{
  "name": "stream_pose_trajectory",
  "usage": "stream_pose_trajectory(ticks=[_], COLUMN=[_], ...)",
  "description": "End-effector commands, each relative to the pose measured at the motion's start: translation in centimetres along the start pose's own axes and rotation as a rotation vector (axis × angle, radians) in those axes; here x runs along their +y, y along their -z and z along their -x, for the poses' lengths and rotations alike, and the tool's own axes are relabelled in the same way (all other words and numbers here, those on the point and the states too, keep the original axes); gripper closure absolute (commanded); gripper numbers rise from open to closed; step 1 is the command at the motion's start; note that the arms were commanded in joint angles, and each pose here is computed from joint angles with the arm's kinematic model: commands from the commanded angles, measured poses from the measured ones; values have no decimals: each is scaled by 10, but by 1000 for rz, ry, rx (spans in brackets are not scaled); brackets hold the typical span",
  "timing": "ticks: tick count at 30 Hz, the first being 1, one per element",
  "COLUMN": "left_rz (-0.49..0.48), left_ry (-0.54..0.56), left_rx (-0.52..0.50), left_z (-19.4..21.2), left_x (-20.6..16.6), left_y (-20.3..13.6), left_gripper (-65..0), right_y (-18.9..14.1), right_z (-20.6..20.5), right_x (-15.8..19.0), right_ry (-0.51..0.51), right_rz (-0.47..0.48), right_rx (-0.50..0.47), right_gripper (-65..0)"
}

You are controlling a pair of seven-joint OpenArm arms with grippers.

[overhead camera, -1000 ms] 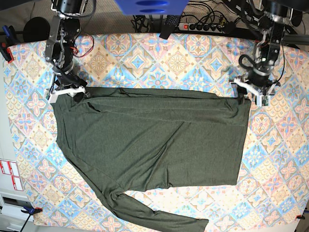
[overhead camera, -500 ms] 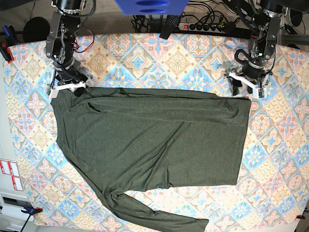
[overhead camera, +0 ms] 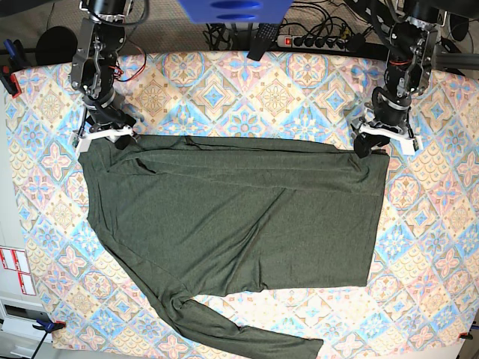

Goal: Fold the T-shirt properly
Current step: 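Release and regrasp the shoulder corner with the left gripper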

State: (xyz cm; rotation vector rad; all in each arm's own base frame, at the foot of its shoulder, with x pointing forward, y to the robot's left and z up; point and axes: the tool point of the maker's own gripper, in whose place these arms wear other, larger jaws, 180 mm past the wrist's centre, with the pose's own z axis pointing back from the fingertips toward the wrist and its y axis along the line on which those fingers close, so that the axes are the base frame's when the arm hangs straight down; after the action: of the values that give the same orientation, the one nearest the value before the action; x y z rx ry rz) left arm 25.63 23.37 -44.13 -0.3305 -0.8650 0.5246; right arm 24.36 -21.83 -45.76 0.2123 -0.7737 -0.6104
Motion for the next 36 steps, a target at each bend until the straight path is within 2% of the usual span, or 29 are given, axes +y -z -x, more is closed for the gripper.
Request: stream_pose_trajectory(ticks=[1, 8, 13, 20, 26, 36], left_rz=[31, 66, 54, -5, -41, -26], left_ry=[-17, -81, -128, -218, -264, -296], left_rx=[-40, 26, 42, 76, 28, 14], left_z=[-13, 1, 10, 26, 10, 4], left_x=[-11, -30, -26, -1, 17, 6], left_y=[3, 12, 15, 20, 17, 33], left_gripper=[-385, -385, -385, -385, -385, -384], right_y=[-1, -1, -1, -1, -1, 0], right_z=[-15, -15, -15, -15, -15, -14], right_x=[5, 5, 5, 6, 5, 7], right_ry=[-13, -13, -13, -13, -13, -16], right_rz=[-19, -19, -19, -20, -19, -23], right_rx=[-42, -42, -42, -43, -42, -39], right_gripper=[-181, -181, -181, -181, -181, -181])
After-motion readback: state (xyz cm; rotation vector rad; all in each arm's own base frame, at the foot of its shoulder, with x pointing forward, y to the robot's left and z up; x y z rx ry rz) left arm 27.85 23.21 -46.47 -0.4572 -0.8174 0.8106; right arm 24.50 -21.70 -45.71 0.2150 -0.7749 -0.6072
